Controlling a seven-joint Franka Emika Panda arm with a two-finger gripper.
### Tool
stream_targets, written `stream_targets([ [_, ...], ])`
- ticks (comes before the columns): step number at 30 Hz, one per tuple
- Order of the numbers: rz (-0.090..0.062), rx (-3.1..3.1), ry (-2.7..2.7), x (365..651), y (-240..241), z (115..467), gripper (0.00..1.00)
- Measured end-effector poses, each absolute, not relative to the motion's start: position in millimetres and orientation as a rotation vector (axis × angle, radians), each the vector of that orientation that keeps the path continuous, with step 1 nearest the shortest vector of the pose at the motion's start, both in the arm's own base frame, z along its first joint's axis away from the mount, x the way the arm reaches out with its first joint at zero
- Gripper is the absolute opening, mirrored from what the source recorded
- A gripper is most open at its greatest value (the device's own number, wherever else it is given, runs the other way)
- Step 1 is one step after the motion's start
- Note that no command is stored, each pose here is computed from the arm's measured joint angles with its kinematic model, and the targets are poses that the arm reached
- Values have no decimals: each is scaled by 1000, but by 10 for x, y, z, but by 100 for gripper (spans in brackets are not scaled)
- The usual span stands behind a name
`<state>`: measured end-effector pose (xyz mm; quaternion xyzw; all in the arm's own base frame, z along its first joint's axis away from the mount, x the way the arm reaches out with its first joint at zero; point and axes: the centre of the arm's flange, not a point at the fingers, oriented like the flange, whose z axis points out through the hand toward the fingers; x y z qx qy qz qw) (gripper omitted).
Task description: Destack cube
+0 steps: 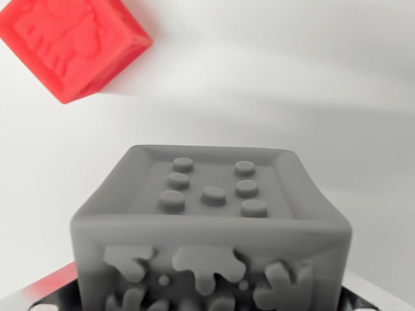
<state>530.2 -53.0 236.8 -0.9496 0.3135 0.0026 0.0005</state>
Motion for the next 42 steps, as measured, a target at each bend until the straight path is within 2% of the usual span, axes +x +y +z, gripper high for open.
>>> stream_targets([
  [42, 8, -3093, 544, 5106, -822, 2243, 0],
])
